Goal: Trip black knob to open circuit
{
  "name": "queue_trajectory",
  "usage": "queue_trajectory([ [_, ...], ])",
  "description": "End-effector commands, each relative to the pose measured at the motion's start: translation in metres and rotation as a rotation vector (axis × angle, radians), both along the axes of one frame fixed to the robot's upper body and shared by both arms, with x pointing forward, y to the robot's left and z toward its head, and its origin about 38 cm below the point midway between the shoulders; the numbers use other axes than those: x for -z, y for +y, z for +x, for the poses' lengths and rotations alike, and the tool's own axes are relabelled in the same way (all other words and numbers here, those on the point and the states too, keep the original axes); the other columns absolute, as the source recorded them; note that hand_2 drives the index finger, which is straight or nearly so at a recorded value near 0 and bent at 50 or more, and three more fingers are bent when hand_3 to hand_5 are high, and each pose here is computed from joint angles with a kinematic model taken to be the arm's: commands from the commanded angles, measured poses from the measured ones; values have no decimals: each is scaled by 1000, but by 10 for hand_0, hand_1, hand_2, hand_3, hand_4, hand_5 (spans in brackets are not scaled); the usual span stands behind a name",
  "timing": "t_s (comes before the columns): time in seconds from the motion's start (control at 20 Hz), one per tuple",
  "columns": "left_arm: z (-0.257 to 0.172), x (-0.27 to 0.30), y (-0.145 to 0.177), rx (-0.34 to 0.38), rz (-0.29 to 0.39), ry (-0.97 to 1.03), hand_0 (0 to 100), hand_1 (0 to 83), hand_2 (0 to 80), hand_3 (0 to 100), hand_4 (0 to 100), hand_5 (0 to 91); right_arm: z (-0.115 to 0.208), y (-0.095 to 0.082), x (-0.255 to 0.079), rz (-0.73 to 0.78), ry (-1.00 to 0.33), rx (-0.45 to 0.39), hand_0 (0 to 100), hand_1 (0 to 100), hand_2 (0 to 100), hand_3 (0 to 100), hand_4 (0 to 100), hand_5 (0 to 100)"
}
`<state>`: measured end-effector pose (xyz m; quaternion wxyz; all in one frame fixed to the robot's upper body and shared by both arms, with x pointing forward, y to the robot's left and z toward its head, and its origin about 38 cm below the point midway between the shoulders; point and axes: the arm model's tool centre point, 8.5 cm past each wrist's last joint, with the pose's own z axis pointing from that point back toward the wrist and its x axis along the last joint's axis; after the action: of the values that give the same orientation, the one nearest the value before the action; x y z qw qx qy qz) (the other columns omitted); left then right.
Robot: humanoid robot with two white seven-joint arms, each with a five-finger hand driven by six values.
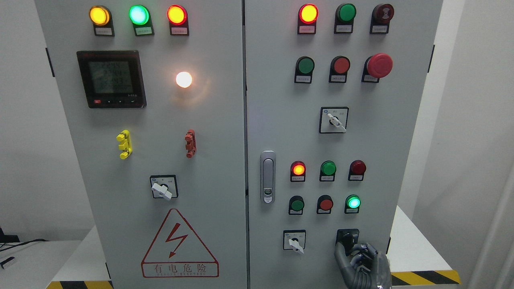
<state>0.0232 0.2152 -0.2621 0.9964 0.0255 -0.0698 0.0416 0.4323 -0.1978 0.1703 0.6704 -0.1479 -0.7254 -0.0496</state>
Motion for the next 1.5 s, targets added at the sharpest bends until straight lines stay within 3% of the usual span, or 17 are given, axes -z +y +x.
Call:
queue_trajectory([
  [0.0,0,0,0,31,0,-1,120,389,0,0,0,0,0,-2,2,-13,6,9,304,693,566,895,902,991],
  [1.45,0,0,0,31,0,1,120,389,0,0,0,0,0,-4,4,-49,13,24,298,711,558,887,894,989],
])
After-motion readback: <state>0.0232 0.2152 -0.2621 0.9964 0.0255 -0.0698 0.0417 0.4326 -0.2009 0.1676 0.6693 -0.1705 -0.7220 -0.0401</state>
